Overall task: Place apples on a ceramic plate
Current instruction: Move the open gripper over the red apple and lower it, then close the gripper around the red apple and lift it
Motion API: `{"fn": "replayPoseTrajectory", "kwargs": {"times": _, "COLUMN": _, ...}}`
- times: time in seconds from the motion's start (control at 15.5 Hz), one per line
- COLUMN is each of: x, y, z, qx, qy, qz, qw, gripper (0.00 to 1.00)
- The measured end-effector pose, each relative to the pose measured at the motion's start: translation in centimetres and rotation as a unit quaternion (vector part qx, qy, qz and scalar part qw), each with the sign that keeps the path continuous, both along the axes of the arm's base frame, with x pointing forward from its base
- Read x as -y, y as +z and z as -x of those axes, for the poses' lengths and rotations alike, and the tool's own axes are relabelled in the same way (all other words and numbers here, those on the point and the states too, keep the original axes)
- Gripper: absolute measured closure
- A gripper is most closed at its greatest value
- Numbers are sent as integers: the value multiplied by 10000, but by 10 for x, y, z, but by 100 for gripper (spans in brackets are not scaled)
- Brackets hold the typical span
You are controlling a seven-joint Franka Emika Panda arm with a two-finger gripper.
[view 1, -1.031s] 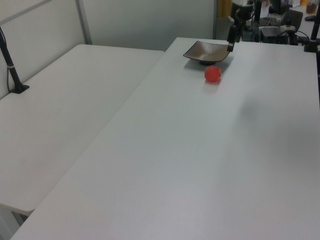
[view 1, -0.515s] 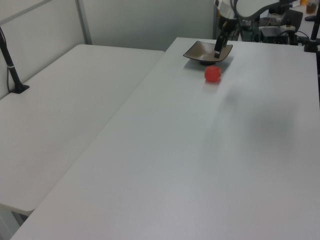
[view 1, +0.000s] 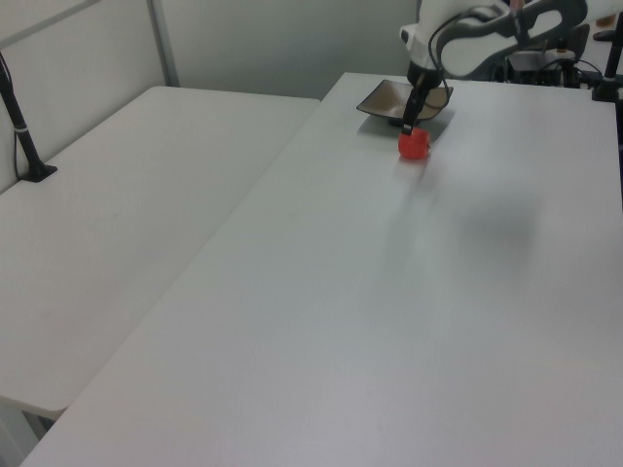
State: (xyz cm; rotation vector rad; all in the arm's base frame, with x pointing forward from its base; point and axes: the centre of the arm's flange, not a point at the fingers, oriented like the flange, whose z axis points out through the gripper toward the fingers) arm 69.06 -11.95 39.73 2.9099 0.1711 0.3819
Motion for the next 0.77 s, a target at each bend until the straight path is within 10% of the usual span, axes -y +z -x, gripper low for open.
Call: {"fn": "replayPoseTrajectory", "kwargs": {"times": 0.77, "x": 21, "y": -34, "z": -8, "qx": -94, "qy": 135, "qz": 300, "qw": 9994, "gripper": 0}}
